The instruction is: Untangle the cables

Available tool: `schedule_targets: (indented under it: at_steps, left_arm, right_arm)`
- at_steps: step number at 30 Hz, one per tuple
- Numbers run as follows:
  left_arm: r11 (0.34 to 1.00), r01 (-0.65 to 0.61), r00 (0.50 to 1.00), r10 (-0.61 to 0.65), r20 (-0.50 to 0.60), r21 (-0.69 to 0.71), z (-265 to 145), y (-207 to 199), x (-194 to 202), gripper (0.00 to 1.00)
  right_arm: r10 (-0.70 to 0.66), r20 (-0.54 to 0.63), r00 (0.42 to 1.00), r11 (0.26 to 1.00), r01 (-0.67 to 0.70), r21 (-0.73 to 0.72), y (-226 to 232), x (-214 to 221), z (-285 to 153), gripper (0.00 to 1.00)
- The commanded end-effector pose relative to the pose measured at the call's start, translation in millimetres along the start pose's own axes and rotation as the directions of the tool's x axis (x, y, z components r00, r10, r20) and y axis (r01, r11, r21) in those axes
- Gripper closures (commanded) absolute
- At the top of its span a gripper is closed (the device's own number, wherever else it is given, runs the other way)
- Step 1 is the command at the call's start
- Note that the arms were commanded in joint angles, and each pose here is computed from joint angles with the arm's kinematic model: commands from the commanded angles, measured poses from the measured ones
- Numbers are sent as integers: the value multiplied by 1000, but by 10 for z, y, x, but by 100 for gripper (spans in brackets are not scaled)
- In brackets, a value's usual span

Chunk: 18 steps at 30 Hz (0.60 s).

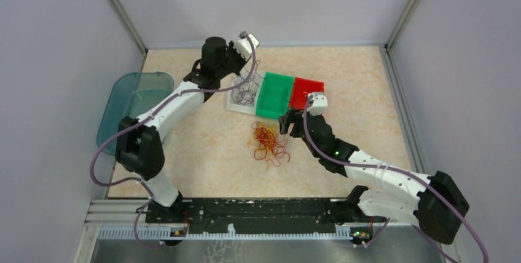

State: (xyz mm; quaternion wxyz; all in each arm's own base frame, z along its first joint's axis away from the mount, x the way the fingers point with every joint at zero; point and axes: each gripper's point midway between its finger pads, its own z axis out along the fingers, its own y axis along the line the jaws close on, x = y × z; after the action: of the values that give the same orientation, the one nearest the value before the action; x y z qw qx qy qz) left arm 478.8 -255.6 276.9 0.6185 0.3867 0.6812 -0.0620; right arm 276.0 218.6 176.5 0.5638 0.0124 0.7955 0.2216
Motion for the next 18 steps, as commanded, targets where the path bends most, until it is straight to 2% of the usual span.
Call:
schedule_targets:
  at_steps: [1, 7, 18]
  left_arm:
    - [985, -144, 987, 137, -82, -92, 8, 111, 391, 100]
    - [970, -209, 973, 194, -125, -123, 18, 210, 619, 100]
    - [987, -162, 970, 161, -180, 9, 74, -165, 1023, 100]
  right_arm:
    - [29, 41, 999, 1000, -28, -12, 15, -108, -6, 28]
    - [38, 26, 999, 999, -38, -19, 32, -41, 39, 28]
    - [39, 21, 999, 999, -39, -4, -11, -11, 32, 28]
